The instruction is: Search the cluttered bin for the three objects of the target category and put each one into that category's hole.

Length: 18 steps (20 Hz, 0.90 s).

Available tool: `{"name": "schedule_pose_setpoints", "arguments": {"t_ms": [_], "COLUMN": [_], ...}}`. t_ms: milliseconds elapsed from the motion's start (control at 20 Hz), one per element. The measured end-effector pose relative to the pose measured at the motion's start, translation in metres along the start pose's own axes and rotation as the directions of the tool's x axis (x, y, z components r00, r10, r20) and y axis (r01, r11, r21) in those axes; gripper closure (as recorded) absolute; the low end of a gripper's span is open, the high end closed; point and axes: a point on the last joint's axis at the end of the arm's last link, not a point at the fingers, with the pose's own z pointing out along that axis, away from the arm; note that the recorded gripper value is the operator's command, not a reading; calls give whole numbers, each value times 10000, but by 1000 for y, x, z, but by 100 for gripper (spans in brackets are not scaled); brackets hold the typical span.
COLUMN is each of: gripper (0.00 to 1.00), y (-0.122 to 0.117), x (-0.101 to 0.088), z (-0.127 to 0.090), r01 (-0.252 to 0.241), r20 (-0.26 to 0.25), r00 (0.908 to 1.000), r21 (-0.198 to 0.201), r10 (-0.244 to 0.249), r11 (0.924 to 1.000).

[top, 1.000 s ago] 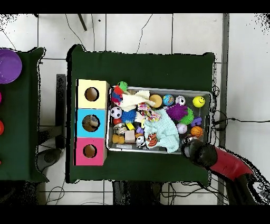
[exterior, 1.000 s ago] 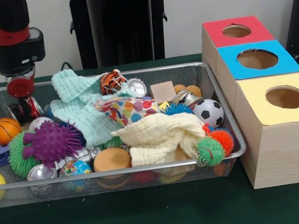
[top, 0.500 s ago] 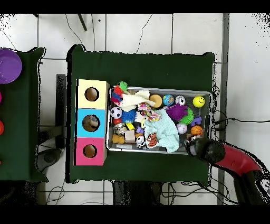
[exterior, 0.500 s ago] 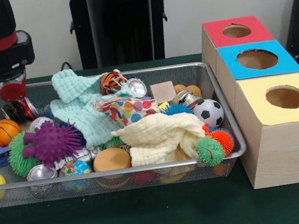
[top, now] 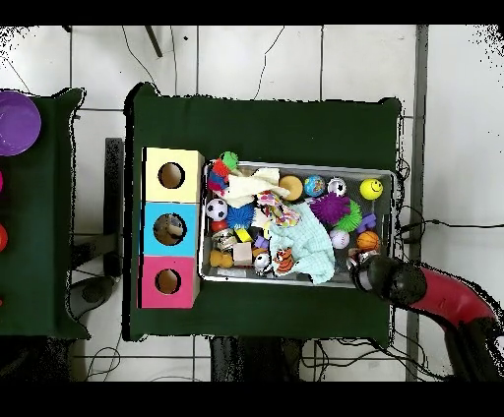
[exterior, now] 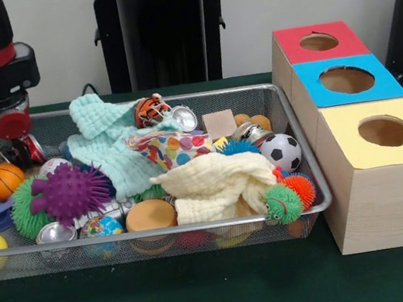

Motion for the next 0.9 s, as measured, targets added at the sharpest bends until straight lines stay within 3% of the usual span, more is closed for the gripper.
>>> {"name": "schedule_pose_setpoints", "arguments": {"t_ms": [300, 350, 550, 900], "gripper": [0, 0, 0, 0], "y": [15, 26, 47, 49], "x": [1, 2, 9, 9], "z": [-1, -2, -3, -12], "r01": [418, 572, 796, 732], "r20": [318, 512, 754, 794], "r00": [9987, 9974, 9951, 9952], "r21": [-982, -1421, -2182, -2286], "r10": [-388, -503, -645, -564], "r11": [9943, 9882, 9727, 9708]}}
